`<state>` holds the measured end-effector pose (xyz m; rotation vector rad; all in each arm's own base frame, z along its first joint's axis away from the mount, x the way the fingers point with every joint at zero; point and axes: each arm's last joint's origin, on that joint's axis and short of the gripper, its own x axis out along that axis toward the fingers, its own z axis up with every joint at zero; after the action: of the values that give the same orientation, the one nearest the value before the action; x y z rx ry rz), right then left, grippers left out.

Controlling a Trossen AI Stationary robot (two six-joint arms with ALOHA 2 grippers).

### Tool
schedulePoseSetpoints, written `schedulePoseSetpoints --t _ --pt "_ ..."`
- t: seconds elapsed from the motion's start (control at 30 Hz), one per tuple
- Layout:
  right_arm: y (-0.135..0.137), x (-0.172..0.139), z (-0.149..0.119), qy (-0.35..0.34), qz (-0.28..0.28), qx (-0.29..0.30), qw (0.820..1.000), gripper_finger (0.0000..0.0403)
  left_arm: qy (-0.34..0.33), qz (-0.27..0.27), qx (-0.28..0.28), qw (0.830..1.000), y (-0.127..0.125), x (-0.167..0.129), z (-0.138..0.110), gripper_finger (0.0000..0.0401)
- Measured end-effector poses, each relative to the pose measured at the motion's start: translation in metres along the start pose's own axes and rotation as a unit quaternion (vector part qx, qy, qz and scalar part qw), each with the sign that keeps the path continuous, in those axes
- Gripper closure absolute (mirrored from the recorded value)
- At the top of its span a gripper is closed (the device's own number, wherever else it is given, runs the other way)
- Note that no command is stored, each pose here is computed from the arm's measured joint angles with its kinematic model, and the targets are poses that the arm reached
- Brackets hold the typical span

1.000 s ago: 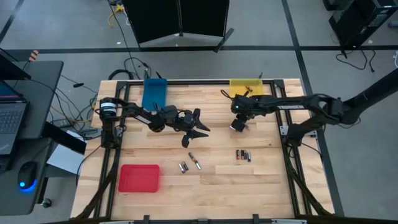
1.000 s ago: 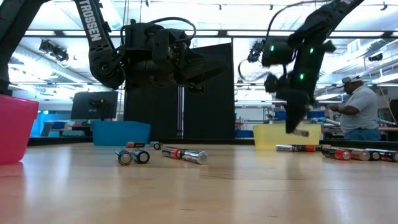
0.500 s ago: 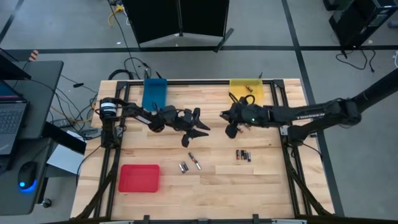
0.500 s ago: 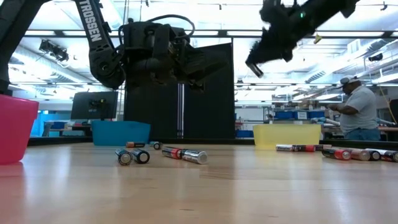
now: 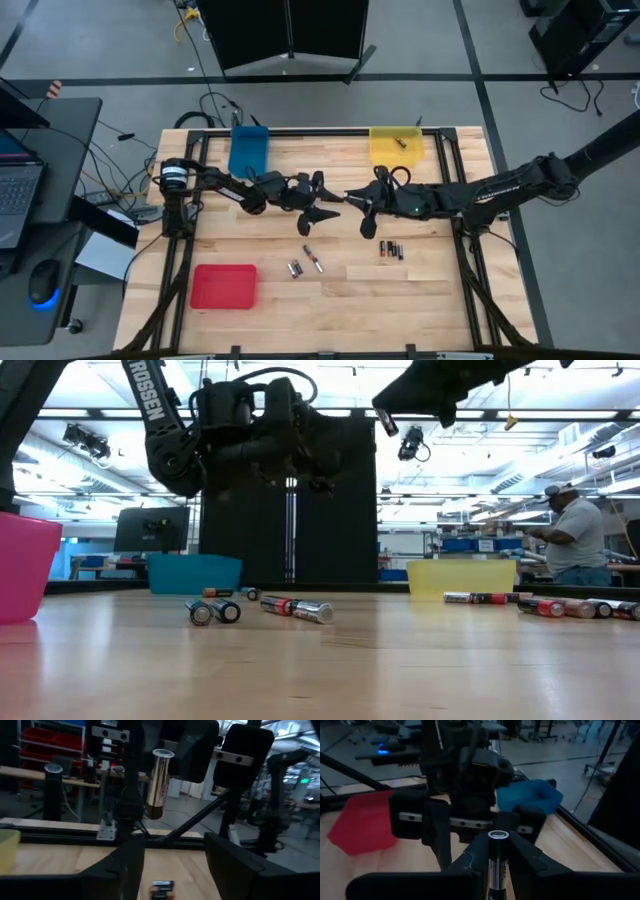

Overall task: Sort batteries
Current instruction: Put the silver battery into the red bin

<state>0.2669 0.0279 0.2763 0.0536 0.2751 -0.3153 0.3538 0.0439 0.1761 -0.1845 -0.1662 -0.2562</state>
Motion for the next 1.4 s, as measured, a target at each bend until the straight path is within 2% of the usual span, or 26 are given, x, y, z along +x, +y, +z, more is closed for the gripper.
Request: schedulePoseSetpoints --t 0.23,0.73,1.03,1.33,1.4 --pt "0.005 -0.002 0.004 -0.022 0.013 -0.003 1.0 0.0344 -0.017 -0.017 0.005 1.0 -0.001 0.01 0.01 0.0174" --pt "0.009 -0.004 0.007 -0.038 0.021 -0.008 0.999 0.0344 -0.028 -0.036 0.017 0.999 0.001 0.025 0.024 0.0207" --pt "0.009 -0.004 0.008 -0.045 0.022 -0.005 0.999 0.0344 -0.036 -0.036 0.02 0.998 0.0 0.025 0.026 0.0279" --pt "0.009 -0.004 0.009 -0.045 0.024 -0.001 0.999 0.0343 -0.028 -0.059 0.032 0.997 0.001 0.033 0.031 0.0343" --pt "0.009 -0.004 0.008 -0.043 0.024 -0.001 0.999 0.0327 -0.024 -0.059 0.034 0.997 0.001 0.033 0.031 0.0348"
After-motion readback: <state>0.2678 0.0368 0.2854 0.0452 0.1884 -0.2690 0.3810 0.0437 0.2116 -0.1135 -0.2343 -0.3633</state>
